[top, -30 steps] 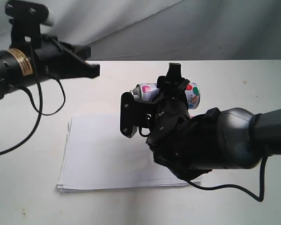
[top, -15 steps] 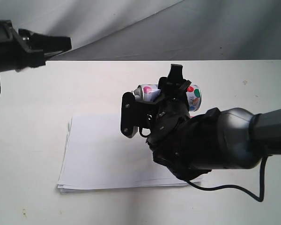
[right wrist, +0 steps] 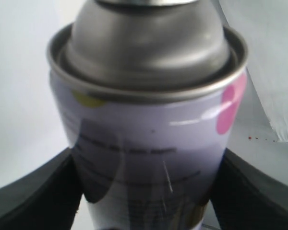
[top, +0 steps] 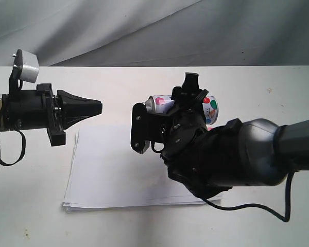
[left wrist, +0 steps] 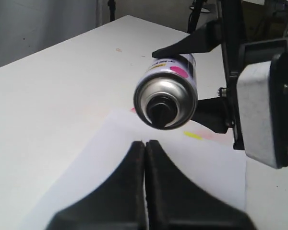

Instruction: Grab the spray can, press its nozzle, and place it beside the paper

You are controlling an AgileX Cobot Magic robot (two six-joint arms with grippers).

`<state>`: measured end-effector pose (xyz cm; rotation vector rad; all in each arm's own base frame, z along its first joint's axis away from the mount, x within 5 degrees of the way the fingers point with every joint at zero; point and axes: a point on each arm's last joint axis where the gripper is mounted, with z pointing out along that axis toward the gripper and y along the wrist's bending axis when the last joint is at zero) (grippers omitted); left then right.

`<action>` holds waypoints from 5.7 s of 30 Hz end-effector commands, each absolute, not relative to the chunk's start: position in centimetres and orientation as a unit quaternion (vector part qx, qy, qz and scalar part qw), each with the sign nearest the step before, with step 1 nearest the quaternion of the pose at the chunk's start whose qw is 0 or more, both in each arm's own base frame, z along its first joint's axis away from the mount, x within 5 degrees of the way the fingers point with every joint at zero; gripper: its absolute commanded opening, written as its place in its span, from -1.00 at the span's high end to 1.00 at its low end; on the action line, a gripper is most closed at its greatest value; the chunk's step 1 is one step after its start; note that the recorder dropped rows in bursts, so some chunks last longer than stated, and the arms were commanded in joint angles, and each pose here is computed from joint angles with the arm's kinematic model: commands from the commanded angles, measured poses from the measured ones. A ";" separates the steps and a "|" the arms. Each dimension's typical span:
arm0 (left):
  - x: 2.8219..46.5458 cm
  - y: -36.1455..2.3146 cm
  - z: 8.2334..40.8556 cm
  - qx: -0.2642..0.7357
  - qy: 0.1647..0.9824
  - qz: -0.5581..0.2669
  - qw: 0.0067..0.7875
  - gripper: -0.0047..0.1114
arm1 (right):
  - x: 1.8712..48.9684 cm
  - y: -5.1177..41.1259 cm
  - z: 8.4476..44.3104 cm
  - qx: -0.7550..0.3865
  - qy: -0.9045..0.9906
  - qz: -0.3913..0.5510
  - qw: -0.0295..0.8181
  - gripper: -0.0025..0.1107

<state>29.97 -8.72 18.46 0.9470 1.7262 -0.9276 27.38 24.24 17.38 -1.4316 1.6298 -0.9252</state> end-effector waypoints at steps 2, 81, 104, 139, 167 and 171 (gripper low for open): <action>30.3 -8.8 16.8 0.409 0.680 -0.370 0.483 0.92 | 27.5 24.3 17.8 -0.558 0.632 -0.374 0.388 0.96; 32.6 -16.2 14.8 0.465 0.640 -0.397 0.465 0.92 | 27.4 24.1 17.7 -0.569 0.627 -0.380 0.372 0.96; 33.0 -16.8 14.7 0.465 0.642 -0.398 0.462 0.92 | 27.5 24.3 17.7 -0.578 0.618 -0.377 0.378 0.96; 32.7 -18.4 14.7 0.464 0.644 -0.392 0.464 0.92 | 27.5 24.4 17.7 -0.580 0.614 -0.378 0.379 0.96; 29.0 -8.4 15.4 0.410 0.667 -0.366 0.503 0.92 | 27.4 24.4 17.6 -0.575 0.626 -0.368 0.376 0.96; 29.0 -8.2 15.6 0.401 0.663 -0.377 0.508 0.92 | 27.3 24.1 17.3 -0.561 0.649 -0.360 0.367 0.96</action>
